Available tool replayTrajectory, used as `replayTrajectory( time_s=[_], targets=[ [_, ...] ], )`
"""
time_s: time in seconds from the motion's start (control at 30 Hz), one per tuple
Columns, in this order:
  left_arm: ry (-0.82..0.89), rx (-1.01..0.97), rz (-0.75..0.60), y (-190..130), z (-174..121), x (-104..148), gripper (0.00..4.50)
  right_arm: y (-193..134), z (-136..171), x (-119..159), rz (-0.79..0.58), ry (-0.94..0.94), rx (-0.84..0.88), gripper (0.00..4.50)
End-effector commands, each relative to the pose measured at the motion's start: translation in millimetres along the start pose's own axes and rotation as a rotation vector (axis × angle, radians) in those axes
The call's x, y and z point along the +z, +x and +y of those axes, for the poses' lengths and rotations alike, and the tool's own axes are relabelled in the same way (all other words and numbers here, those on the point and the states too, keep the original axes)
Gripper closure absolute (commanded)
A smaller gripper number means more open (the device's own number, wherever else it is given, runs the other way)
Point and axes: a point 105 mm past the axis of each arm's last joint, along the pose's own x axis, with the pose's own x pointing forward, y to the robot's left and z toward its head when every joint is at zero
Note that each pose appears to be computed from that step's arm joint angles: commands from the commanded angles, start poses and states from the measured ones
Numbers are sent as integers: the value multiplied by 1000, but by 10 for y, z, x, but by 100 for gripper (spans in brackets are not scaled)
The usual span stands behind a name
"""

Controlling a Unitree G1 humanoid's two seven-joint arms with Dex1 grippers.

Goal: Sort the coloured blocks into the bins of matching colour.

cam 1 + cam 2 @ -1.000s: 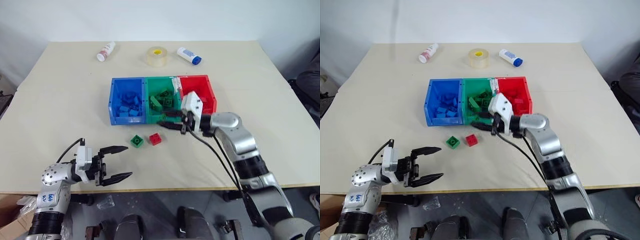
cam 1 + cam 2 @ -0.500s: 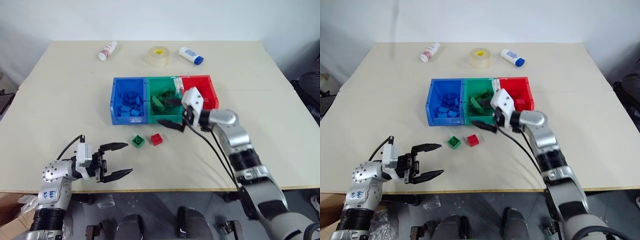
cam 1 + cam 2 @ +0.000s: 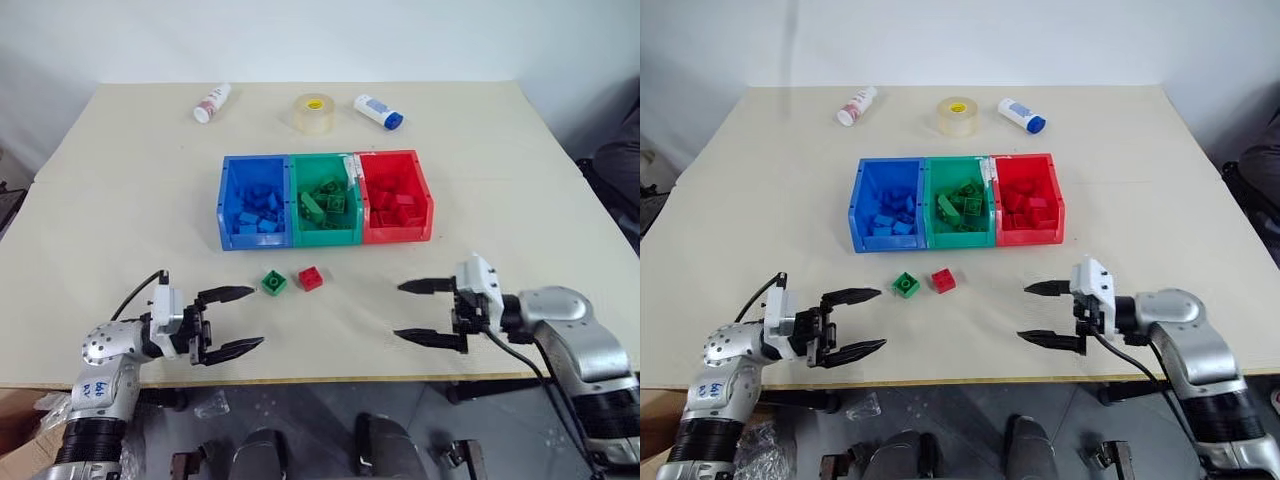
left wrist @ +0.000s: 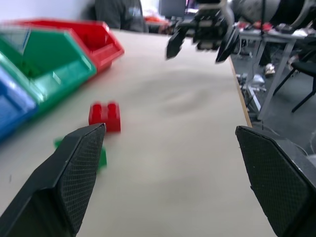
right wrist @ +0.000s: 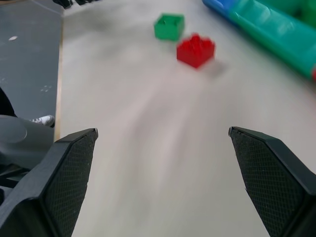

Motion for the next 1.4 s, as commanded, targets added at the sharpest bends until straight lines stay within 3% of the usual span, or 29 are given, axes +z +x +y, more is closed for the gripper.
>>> replayTrajectory(
  time_s=[0.03, 0.27, 0.67, 1.1, 1.4],
  targets=[
    [41, 7, -5, 14, -10, 98, 0, -36, -32, 182, -48, -54, -21, 6],
    [104, 15, 56, 272, 11, 221, 0, -76, -31, 169, -50, -56, -33, 6],
    [157, 73, 234, 1075, 270, 135, 0, -135, 10, 196, -71, -75, -115, 6],
    [186, 39, 422, 1231, 422, -179, 0, -132, 84, 224, -103, -78, -215, 6],
    [194, 20, 389, 1363, 442, -154, 271, -158, 80, 211, -93, -77, -243, 0]
  ],
)
